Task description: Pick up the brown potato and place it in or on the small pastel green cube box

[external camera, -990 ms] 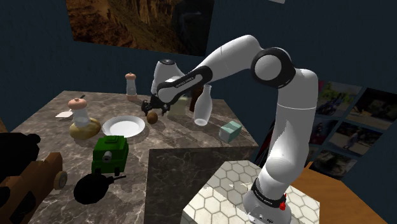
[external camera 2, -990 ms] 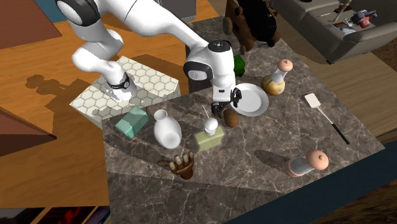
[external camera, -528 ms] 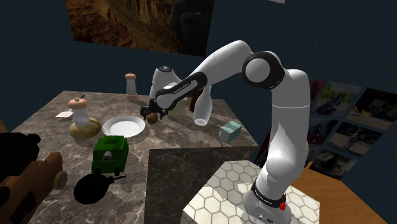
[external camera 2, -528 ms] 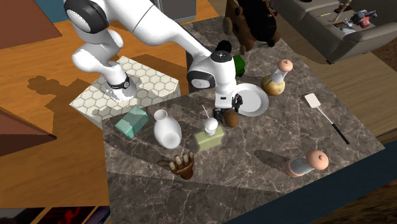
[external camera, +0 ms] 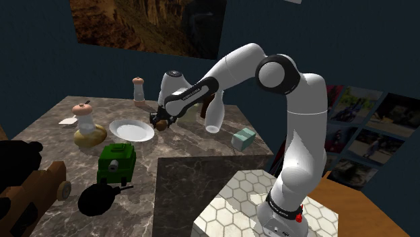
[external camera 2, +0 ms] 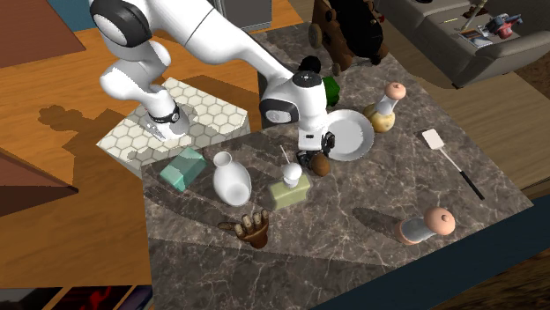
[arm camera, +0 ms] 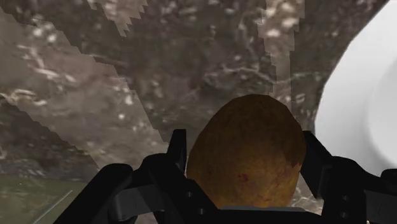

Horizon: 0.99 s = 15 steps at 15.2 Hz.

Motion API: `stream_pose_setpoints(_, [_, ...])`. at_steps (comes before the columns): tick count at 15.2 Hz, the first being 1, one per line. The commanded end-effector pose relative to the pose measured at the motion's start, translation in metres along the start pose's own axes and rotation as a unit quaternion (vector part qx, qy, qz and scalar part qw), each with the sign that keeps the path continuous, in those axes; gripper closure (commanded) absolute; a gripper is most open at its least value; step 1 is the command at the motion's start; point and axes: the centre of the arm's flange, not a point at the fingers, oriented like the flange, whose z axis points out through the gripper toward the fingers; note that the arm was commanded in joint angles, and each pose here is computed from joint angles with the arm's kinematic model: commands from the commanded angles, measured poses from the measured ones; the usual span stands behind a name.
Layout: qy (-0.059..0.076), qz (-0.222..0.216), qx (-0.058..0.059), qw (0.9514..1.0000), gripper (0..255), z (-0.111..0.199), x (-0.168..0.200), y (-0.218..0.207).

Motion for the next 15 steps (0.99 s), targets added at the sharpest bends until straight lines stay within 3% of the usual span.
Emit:
stream_pose_setpoints(1, [-0.001,0.000,0.000,1.0000,255,0.001,0.000,0.000])
stream_pose_setpoints(9, [-0.001,0.000,0.000,1.0000,255,0.001,0.000,0.000])
stream_pose_setpoints(15, [-0.001,0.000,0.000,1.0000,255,-0.030,0.008,-0.003])
